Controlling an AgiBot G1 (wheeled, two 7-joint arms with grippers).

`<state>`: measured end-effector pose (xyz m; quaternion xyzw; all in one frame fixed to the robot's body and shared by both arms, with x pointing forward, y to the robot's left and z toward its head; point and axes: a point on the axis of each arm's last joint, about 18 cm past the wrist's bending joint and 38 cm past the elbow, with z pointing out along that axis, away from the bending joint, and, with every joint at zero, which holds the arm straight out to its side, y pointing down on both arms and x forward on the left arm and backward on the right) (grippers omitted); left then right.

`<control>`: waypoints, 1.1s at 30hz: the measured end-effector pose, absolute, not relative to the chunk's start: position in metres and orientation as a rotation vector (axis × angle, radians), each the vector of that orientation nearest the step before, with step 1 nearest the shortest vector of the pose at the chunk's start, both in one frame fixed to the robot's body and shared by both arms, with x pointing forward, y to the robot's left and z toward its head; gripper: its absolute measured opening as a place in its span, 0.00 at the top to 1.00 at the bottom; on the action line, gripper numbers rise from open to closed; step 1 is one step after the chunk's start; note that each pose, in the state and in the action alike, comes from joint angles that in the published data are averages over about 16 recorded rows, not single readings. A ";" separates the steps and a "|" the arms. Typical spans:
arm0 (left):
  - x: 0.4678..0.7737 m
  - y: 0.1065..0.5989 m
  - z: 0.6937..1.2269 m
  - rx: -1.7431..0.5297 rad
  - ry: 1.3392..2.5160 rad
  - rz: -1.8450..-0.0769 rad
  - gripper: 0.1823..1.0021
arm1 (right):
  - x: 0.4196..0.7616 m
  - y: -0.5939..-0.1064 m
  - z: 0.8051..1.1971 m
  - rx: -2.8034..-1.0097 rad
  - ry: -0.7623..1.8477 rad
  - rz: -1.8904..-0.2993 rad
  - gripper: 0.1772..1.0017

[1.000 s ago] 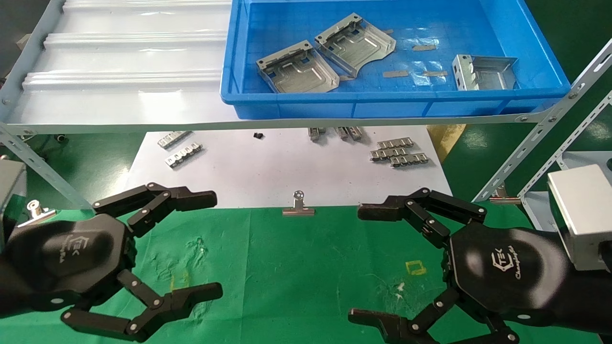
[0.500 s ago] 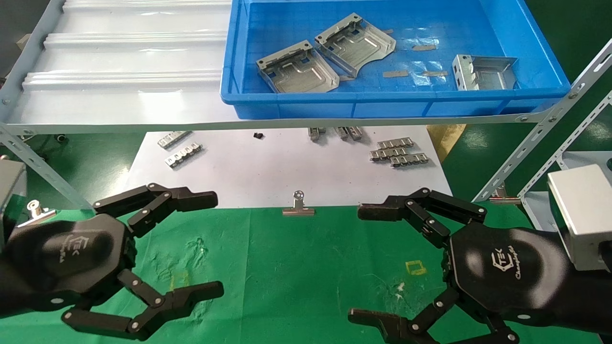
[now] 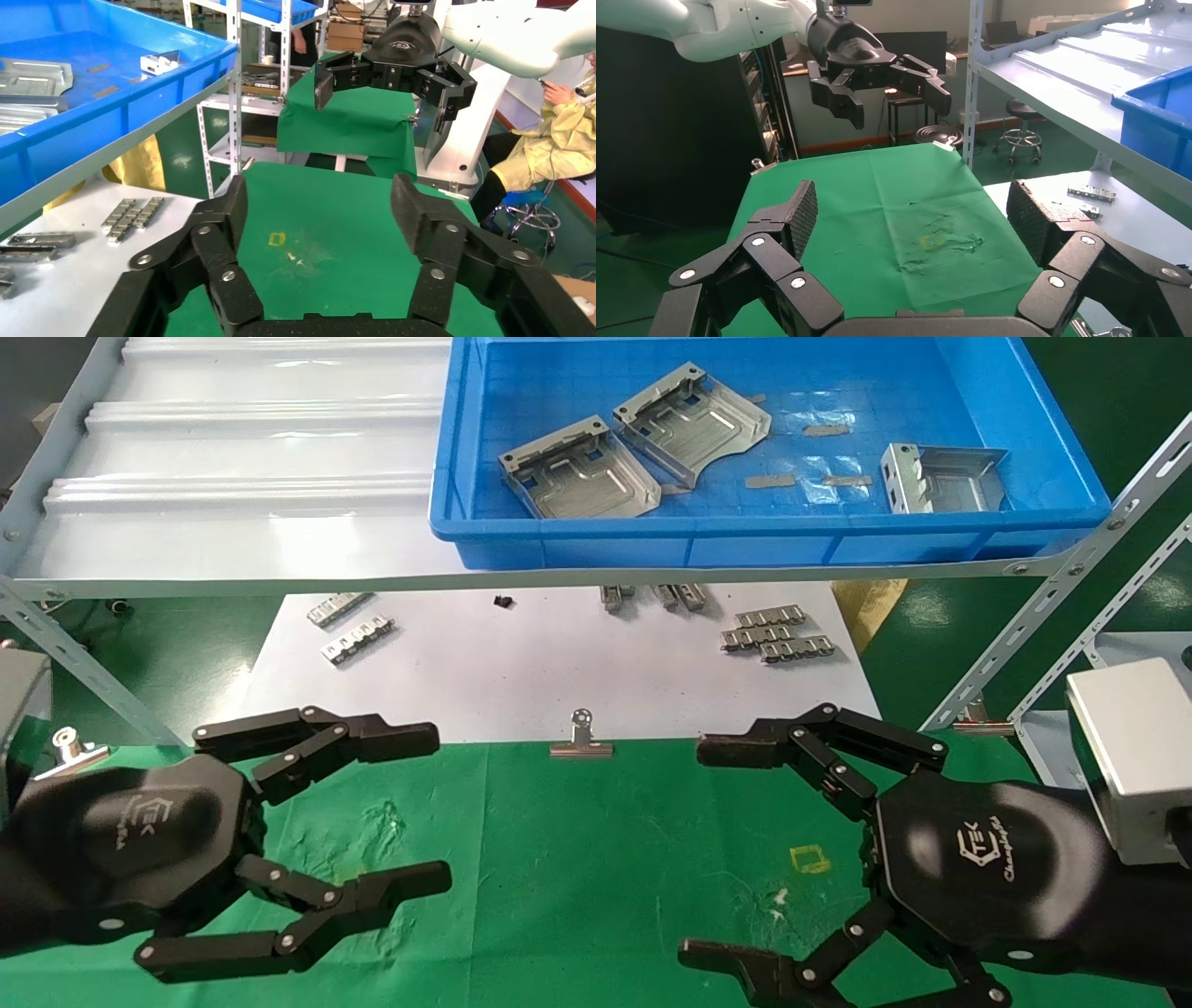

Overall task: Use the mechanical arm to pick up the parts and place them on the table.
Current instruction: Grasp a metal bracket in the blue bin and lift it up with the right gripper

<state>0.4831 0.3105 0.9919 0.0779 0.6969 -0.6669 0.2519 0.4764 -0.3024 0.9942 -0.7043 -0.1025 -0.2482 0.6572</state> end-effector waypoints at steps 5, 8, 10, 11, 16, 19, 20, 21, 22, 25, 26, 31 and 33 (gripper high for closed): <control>0.483 0.310 0.992 0.212 1.896 -1.814 0.35 | 0.482 -0.301 1.009 -1.595 -0.236 -0.616 0.00; 0.483 0.310 0.992 0.212 1.896 -1.814 0.43 | 0.491 -0.298 1.026 -1.590 -0.228 -0.673 0.00; 0.483 0.310 0.992 0.212 1.896 -1.814 0.49 | 0.500 -0.296 1.040 -1.584 -0.212 -0.720 0.00; 0.483 0.310 0.992 0.212 1.896 -1.814 0.52 | 0.506 -0.295 1.049 -1.580 -0.199 -0.747 0.00; 0.483 0.310 0.992 0.212 1.896 -1.814 0.65 | 0.546 -0.286 1.100 -1.549 -0.092 -0.884 0.00; 0.483 0.310 0.992 0.212 1.896 -1.814 0.70 | 0.576 -0.279 1.130 -1.535 0.001 -0.953 0.00; 0.483 0.310 0.992 0.212 1.896 -1.814 0.71 | 0.586 -0.276 1.139 -1.534 0.033 -0.974 0.00; 0.483 0.310 0.992 0.212 1.896 -1.814 0.73 | 0.597 -0.273 1.147 -1.536 0.066 -0.994 0.00; 0.483 0.310 0.992 0.212 1.896 -1.814 0.76 | 0.607 -0.270 1.155 -1.539 0.098 -1.013 0.00; 0.483 0.310 0.992 0.212 1.896 -1.814 0.81 | 0.636 -0.259 1.174 -1.563 0.189 -1.065 0.00; 0.483 0.310 0.992 0.212 1.896 -1.814 0.83 | 0.645 -0.255 1.179 -1.575 0.216 -1.081 0.00; 0.483 0.310 0.992 0.212 1.896 -1.814 0.90 | 0.676 -0.240 1.193 -1.651 0.320 -1.148 0.00; 0.483 0.310 0.992 0.212 1.896 -1.814 0.93 | 0.685 -0.236 1.195 -1.681 0.351 -1.169 0.00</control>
